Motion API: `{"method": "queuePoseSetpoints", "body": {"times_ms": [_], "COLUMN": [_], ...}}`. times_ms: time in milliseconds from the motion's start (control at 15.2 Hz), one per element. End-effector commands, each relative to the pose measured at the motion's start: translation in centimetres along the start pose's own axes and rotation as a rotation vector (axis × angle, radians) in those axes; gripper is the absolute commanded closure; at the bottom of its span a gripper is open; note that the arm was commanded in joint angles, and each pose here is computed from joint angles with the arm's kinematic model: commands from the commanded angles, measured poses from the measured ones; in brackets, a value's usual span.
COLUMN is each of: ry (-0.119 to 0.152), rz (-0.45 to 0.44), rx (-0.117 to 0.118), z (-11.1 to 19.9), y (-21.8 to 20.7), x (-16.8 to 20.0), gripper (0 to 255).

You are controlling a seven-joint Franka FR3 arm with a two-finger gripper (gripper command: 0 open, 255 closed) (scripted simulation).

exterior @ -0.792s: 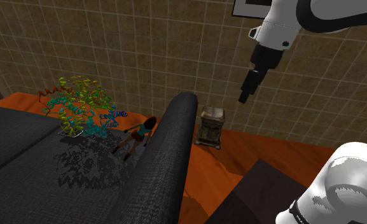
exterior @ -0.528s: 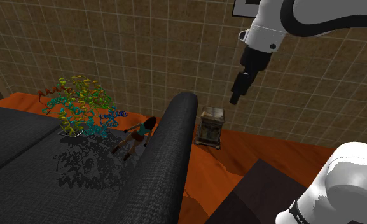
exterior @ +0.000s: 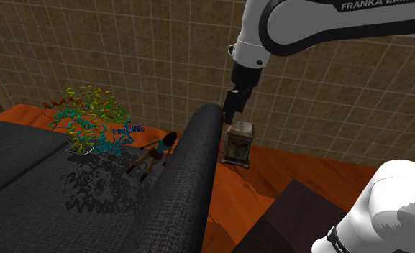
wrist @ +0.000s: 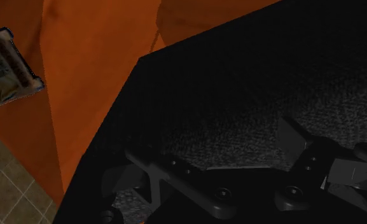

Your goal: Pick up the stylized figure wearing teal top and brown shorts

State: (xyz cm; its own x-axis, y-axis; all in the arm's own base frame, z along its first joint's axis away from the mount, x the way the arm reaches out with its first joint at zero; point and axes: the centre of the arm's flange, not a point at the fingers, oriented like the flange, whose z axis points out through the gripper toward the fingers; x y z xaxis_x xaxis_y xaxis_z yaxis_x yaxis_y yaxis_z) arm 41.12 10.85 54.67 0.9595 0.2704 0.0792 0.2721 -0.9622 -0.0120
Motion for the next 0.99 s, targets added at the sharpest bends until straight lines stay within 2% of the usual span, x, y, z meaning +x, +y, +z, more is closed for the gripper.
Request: {"method": "queuePoseSetpoints", "body": {"times_ms": [0,924], "ry": [-0.006,-0.053], "rz": [-0.025,-0.193], "rx": [0.001,0.002], "z": [1.0,9.1], "y": [-0.9,-9.8], "x": [2.3,17.1], "gripper": [0,0]}}
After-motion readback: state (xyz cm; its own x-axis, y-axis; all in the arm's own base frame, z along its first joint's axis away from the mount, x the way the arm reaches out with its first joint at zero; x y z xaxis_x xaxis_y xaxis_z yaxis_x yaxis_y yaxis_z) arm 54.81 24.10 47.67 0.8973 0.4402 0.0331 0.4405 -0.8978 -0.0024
